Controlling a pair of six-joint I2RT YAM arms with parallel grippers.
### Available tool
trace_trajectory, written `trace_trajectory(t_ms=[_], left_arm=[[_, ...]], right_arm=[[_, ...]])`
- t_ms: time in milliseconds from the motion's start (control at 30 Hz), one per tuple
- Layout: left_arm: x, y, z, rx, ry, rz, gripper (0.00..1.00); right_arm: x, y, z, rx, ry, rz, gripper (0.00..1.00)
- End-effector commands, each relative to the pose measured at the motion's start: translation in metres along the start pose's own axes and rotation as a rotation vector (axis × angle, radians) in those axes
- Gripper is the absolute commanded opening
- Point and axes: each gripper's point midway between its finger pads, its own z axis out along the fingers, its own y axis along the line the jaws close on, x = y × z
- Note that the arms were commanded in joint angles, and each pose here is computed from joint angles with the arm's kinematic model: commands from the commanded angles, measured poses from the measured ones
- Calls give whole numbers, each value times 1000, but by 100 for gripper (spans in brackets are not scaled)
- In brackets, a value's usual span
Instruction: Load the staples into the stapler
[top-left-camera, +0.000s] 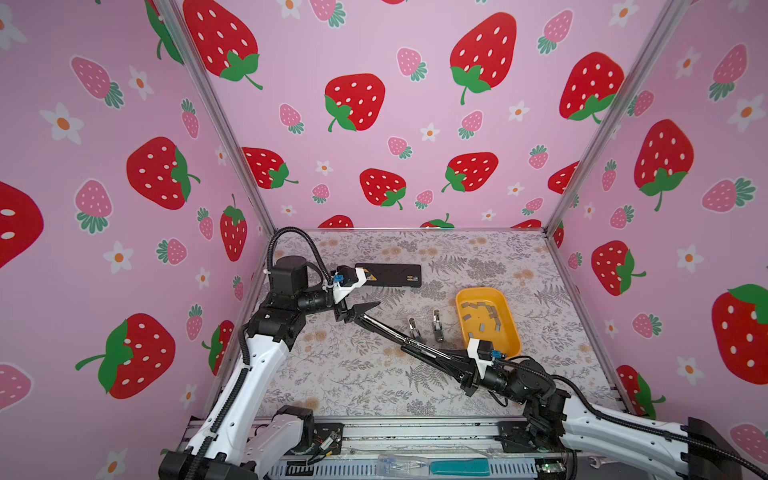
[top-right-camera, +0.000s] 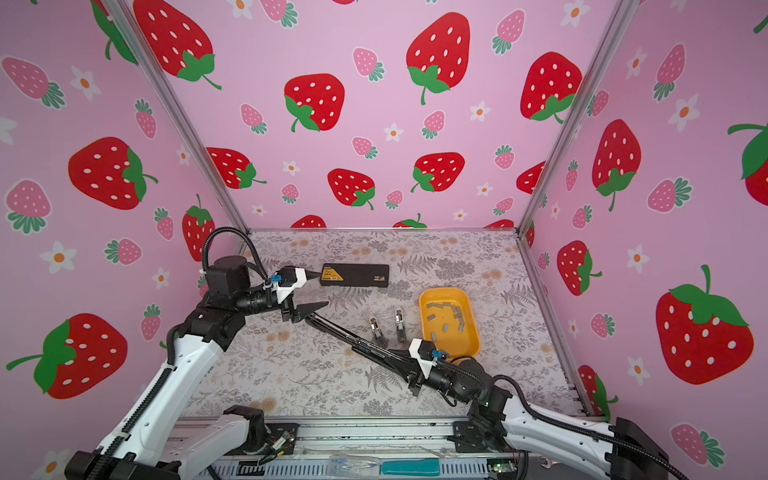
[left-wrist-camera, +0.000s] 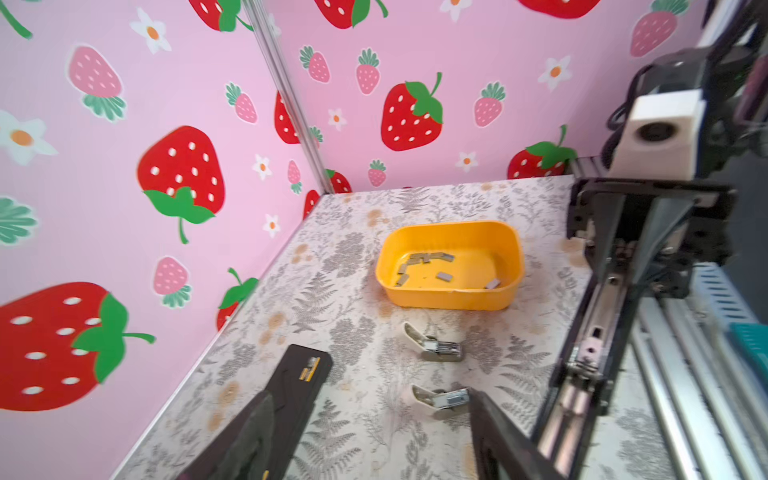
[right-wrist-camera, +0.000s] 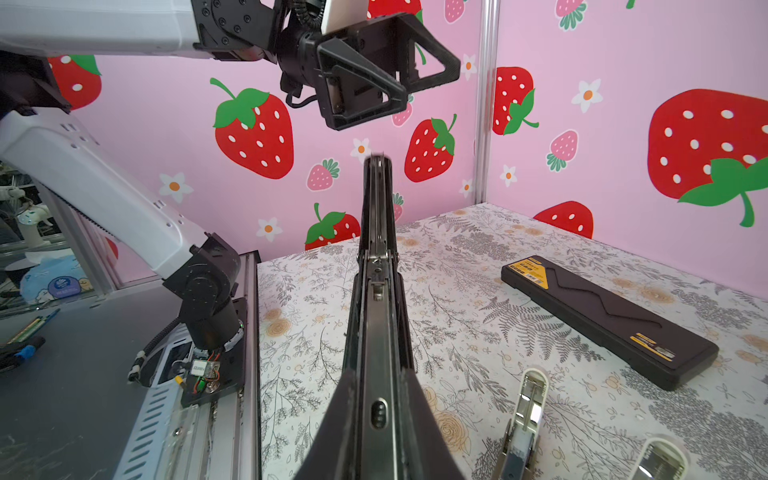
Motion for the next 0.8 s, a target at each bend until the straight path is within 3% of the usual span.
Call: trace_trajectory(t_ms=[0,167,233,300,333,433,500,600,667,767], left_arm=[[-1,18,-3,-103,5,63,82],[-16,40,-10,-219,-14,11,83],[-31,72,-21,-380,-48,-131,99],[-50,104,-42,-547,-108,-386,99],[-55,107,-48,-571,-130,-478,99],[-66,94,-57,-540,-240,-721,99],[-54,81,-62,-544,-295,-885,99],[-46,57,-65,-507,-301,-980,99],[-27,50,-74,-605,-286,-1108,99],[7,41,-100,-854,-214,-1246,99]], right_arm=[[-37,-1,0,18,-131,3,0],[-32,-9,7,55,-116,20,0],[-30,-12,11,69,-111,33,0],[-28,-13,17,85,-111,41,0],[-28,-13,21,90,-108,42,0],[-19,-14,40,121,-66,34,0],[-17,-14,52,142,-58,29,0],[-12,-18,66,176,-47,35,0],[-6,-22,78,199,-30,42,0],[8,-32,98,256,-2,57,0]])
